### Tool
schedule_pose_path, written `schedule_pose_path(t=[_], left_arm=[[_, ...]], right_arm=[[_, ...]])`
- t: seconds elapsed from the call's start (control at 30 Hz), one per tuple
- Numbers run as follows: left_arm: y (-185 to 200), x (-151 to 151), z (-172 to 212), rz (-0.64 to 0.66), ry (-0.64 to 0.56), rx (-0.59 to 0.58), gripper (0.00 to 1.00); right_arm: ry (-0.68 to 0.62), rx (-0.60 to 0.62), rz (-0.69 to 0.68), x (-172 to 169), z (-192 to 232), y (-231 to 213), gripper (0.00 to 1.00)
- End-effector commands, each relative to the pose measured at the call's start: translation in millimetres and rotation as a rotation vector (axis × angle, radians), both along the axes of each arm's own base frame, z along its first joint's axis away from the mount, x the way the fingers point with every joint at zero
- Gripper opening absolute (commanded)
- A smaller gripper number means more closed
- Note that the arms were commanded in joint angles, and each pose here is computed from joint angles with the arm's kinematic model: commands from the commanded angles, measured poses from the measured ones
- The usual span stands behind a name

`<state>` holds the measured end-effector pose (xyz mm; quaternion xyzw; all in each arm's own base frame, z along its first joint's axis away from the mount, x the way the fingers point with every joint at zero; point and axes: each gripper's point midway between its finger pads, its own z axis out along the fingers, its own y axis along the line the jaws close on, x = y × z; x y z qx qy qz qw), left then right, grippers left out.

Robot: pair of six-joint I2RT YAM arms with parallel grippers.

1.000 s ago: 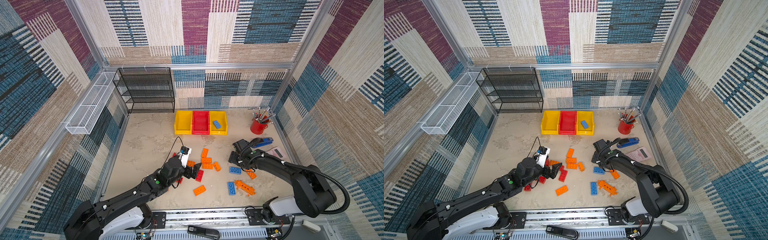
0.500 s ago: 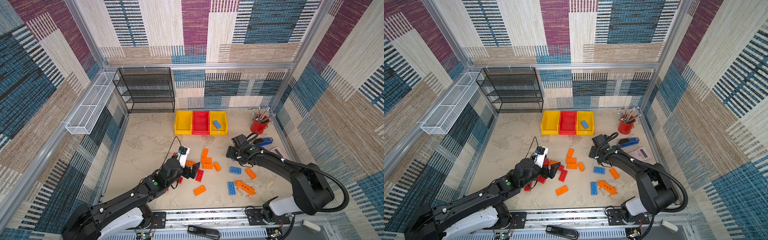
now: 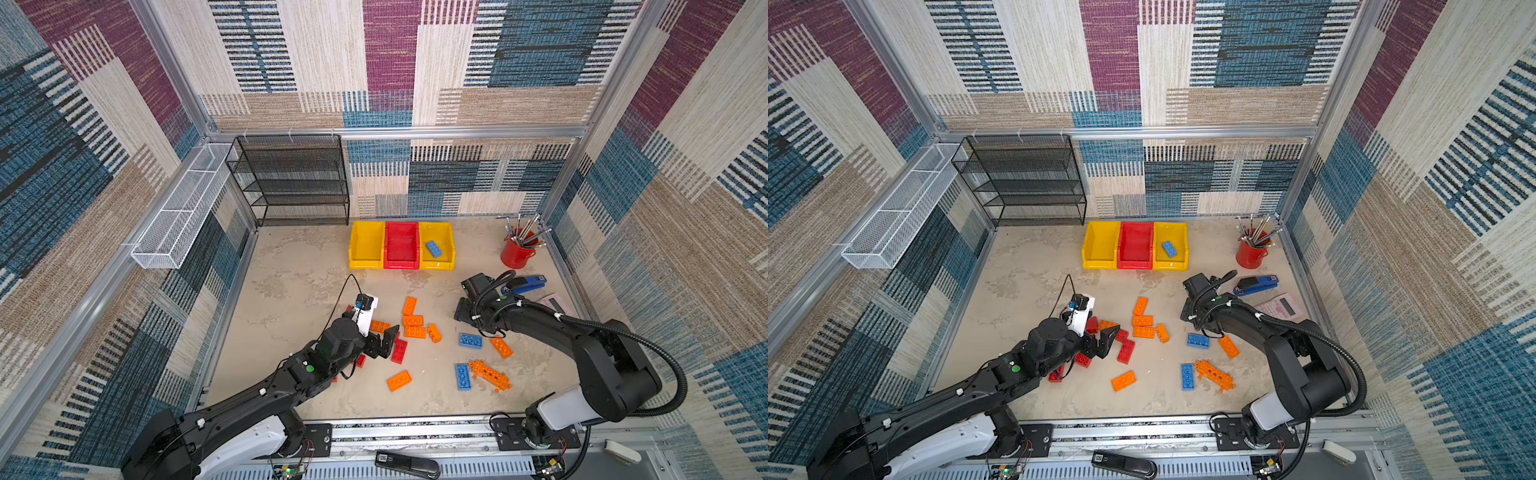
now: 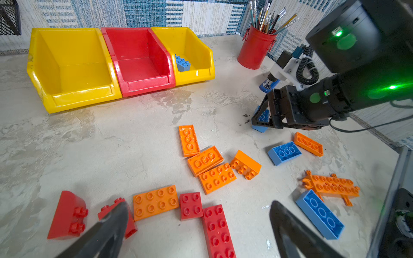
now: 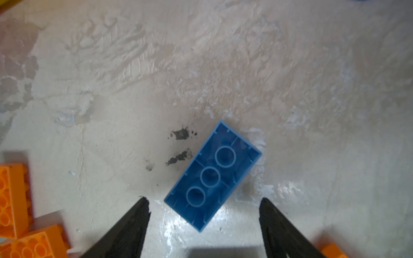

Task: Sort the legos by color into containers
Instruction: 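Return the right gripper to a second blue brick and grasp it, then lift the blue brick with the right gripper and drop it into the far yellow bin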

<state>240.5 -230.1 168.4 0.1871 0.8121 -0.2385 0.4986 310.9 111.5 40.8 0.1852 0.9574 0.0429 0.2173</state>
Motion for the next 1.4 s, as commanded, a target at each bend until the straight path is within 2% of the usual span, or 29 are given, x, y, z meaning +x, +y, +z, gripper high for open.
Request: schedule_pose_path(t=[0.0,0.13,0.27,0.33,0.47,0.53,0.77,1.0,1.2,1.37], left_arm=[[1.6,1.5,3.0,0.013,-0.013,-0.011,0.99],[4.2,2.2,2.7,0.023,-0.017,-0.001,0.99],[6.8,2.3,0.4,0.032,-0.015,0.009,0.99],[8.5,2.3,0.1,0.038,-0.017,0.013,0.99],[11.7,2.5,-0.7,0.050,-0.021,0.019,0.99],[12.0,3.0,-0.2,0.054,-0.022,0.018,0.99],[10.0,5.4,-0.3,0.055,-0.012,0.031,0.99],[4.5,12.6,9.8,0.063,-0.015,0.041,0.99],[-0.4,19.6,22.9,0.067,-0.020,0.062,0.99],[4.3,22.2,35.8,0.095,-0.038,0.068,0.99]], right_arm=[[-0.037,0.013,0.004,18.1,2.5,8.2,0.79],[-0.026,-0.025,0.024,33.5,-3.4,11.1,0.77],[0.005,-0.057,0.048,41.6,-12.5,13.7,0.70],[0.013,-0.067,0.057,43.8,-15.0,14.5,0.62],[0.021,-0.078,0.077,45.5,-17.1,15.3,0.41],[0.015,-0.082,0.089,48.1,-13.8,16.7,0.36],[-0.091,-0.050,0.131,72.8,30.0,30.6,0.33],[-0.279,-0.040,0.241,139.2,96.4,63.7,0.35],[-0.324,-0.082,0.296,205.3,105.6,85.1,0.36],[-0.335,-0.073,0.301,244.6,99.3,84.2,0.37]])
